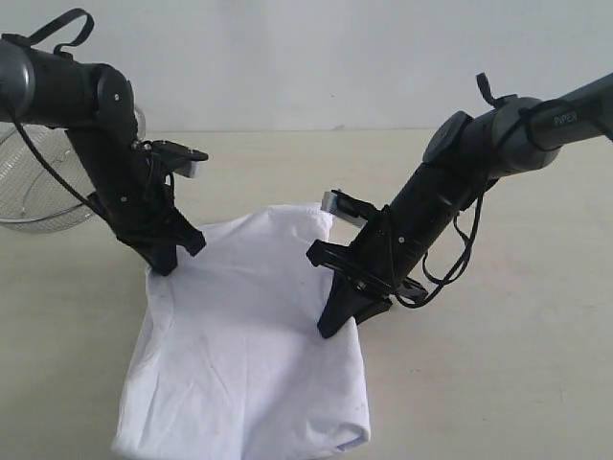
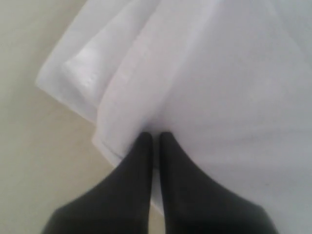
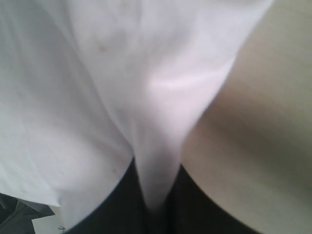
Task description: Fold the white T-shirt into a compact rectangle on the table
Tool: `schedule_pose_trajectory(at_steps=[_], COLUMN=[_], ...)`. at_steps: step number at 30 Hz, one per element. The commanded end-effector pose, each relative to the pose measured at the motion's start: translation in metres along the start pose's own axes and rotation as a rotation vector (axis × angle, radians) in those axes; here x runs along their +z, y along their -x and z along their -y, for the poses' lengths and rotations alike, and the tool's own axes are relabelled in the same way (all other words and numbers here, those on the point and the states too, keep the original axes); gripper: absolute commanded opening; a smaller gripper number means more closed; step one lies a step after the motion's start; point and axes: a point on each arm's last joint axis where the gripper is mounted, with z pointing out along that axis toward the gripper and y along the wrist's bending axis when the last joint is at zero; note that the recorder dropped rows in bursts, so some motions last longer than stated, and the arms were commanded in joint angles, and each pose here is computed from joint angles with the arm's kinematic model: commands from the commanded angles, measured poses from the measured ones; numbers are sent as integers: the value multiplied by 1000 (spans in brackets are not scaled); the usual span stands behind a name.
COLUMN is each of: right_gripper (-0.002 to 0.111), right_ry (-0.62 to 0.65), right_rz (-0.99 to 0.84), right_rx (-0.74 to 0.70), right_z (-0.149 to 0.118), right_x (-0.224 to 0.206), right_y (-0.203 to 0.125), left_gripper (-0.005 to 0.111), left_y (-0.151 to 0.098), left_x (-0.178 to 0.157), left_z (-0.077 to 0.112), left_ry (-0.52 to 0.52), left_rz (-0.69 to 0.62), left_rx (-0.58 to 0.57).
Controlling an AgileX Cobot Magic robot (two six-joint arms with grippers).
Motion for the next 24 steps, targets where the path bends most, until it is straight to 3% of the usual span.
schedule_pose_trajectory(at_steps=[1,13,24], right_gripper=[0,0,0], right_ry=[-36,38,52], right_rz=[-10,129,276], right_rx=[8,96,63], right_z=[10,34,25], right_x=[-3,-47,-91], right_y=[-3,6,31], left_gripper=[4,4,4], left_y=[3,-5,-12], left_x=[-33,-122,-144], left_z=[5,19,27], left_ry=[-30,-8,-42], left_rz=[105,337,366], left_rx=[-40,-74,-80])
